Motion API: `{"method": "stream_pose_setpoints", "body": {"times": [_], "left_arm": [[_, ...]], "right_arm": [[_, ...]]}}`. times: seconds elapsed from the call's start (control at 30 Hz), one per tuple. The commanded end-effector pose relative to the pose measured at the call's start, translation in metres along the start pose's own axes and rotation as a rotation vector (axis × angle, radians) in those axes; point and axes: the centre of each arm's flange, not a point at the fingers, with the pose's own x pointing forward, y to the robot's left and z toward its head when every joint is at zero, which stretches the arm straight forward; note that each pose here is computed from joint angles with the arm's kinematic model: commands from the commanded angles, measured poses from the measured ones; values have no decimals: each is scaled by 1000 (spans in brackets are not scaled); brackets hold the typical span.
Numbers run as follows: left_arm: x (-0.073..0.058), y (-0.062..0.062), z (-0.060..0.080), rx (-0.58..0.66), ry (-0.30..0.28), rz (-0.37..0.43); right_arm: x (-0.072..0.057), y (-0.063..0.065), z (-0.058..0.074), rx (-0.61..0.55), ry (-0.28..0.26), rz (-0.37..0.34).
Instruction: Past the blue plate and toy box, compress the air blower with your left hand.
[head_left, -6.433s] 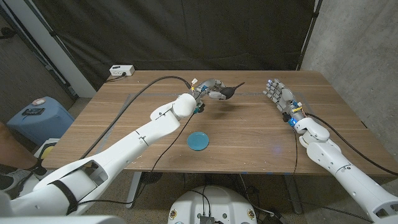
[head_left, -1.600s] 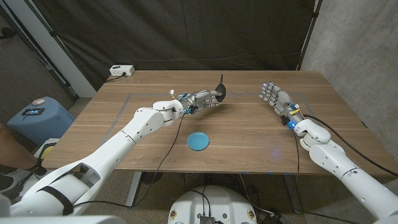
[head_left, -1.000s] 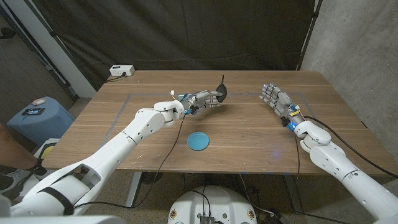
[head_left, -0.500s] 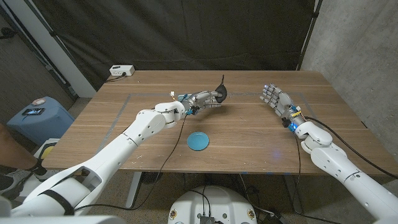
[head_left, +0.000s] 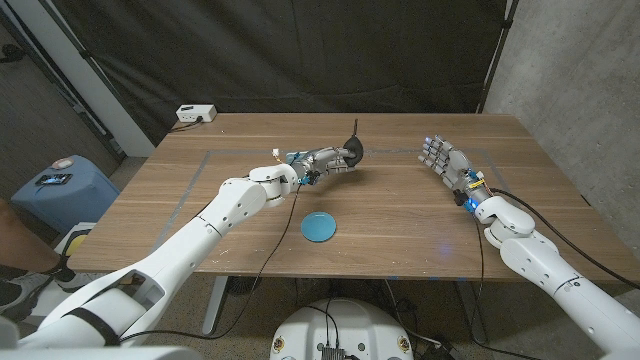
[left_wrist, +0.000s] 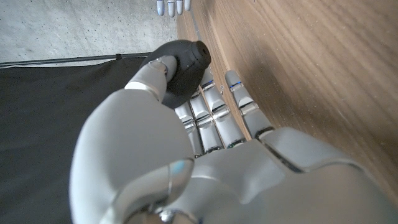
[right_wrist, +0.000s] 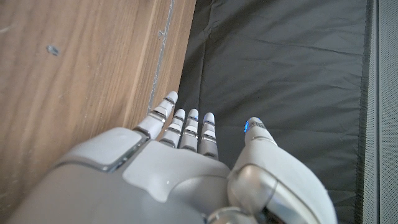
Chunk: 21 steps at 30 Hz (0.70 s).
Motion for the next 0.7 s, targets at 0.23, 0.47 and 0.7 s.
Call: {"method": "stream_pose_setpoints", "body": {"times": [0.23,0.47,0.7], "left_arm": [[3,7,-1,-23,7,13],[4,9,-3,-40,16,4],[6,9,-3,-49,28,-19]], "right_arm": [[4,5,-4,6,12,0],[5,6,-5,8,16,0],[5,6,-5,9,18,-2]]}}
